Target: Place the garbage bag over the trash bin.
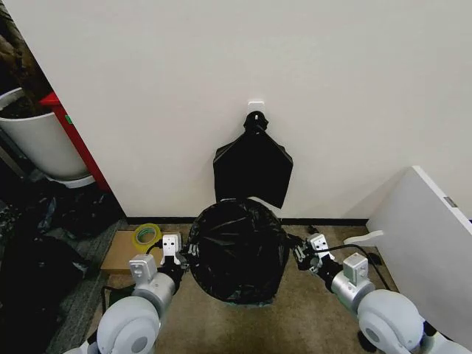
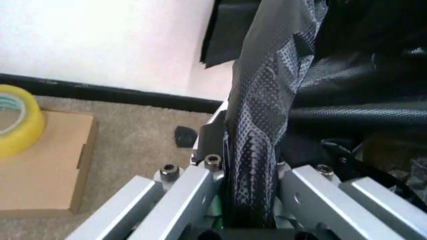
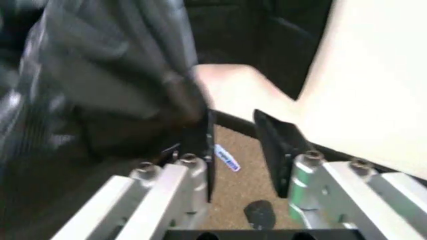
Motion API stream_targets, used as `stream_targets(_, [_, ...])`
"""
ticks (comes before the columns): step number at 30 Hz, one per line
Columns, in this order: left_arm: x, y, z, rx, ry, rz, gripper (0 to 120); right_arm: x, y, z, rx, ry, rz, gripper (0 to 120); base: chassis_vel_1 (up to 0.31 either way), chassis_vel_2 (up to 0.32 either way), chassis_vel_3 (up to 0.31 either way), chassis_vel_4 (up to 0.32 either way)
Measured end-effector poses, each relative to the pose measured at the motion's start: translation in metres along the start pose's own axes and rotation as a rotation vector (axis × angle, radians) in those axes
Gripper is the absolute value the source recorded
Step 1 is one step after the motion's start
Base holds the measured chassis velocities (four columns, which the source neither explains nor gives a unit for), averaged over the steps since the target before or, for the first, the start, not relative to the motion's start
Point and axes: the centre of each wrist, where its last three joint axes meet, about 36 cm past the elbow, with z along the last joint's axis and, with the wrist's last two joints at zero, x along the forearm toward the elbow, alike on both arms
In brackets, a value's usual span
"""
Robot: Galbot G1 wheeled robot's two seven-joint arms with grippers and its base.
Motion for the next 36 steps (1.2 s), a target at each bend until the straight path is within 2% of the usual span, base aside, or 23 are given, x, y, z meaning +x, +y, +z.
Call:
stream_targets(3, [-0.006,0.008,0.004,0.002,0.001,-0.008,0,0.009,-0.015,-0.012,-0.075,-0.018,0.023,39,0.0,0.0,0.0,0.0])
stream_targets(5, [-0.007,0.01,0.005,0.002,-0.002,-0.007,0,0.011,-0.017,-0.014,-0.092,-0.021,0.023,39,0.0,0.0,0.0,0.0])
stream_targets(7, [-0.013,0.019,0.01,-0.005,-0.032,0.027,0,0.019,-0.024,-0.025,-0.198,-0.028,-0.013,52,0.0,0.0,0.0,0.0])
stream_targets(8, [-0.013,0.019,0.01,-0.005,-0.032,0.027,0,0.019,-0.024,-0.025,-0.198,-0.028,-0.013,52,0.0,0.0,0.0,0.0])
stream_targets(11, [-0.029,0.048,0.028,-0.057,-0.113,0.145,0,0.023,-0.035,-0.04,-0.386,-0.03,-0.115,68,0.0,0.0,0.0,0.0])
stream_targets(13, [-0.031,0.052,0.03,-0.064,-0.127,0.164,0,0.022,-0.037,-0.042,-0.411,-0.031,-0.132,70,0.0,0.0,0.0,0.0])
stream_targets(17, [-0.036,0.068,0.042,-0.14,-0.211,0.279,0,0.014,-0.05,-0.045,-0.548,-0.055,-0.246,90,0.0,0.0,0.0,0.0])
stream_targets(18, [-0.036,0.068,0.042,-0.14,-0.211,0.279,0,0.014,-0.05,-0.045,-0.548,-0.055,-0.246,90,0.0,0.0,0.0,0.0])
stream_targets(20, [-0.035,0.071,0.046,-0.18,-0.241,0.312,0,0.01,-0.055,-0.044,-0.571,-0.069,-0.286,98,0.0,0.0,0.0,0.0])
stream_targets(21, [-0.034,0.072,0.049,-0.203,-0.252,0.328,0,0.008,-0.057,-0.046,-0.573,-0.077,-0.307,99,0.0,0.0,0.0,0.0])
stream_targets(30, [-0.032,0.069,0.053,-0.209,-0.257,0.346,0,0.0,-0.06,-0.053,-0.547,-0.08,-0.361,99,0.0,0.0,0.0,0.0])
stream_targets(33, [-0.03,0.067,0.053,-0.204,-0.259,0.35,0,-0.002,-0.059,-0.051,-0.53,-0.065,-0.359,85,0.0,0.0,0.0,0.0])
stream_targets(36, [-0.03,0.066,0.053,-0.201,-0.259,0.353,0,-0.003,-0.059,-0.049,-0.523,-0.054,-0.356,79,0.0,0.0,0.0,0.0])
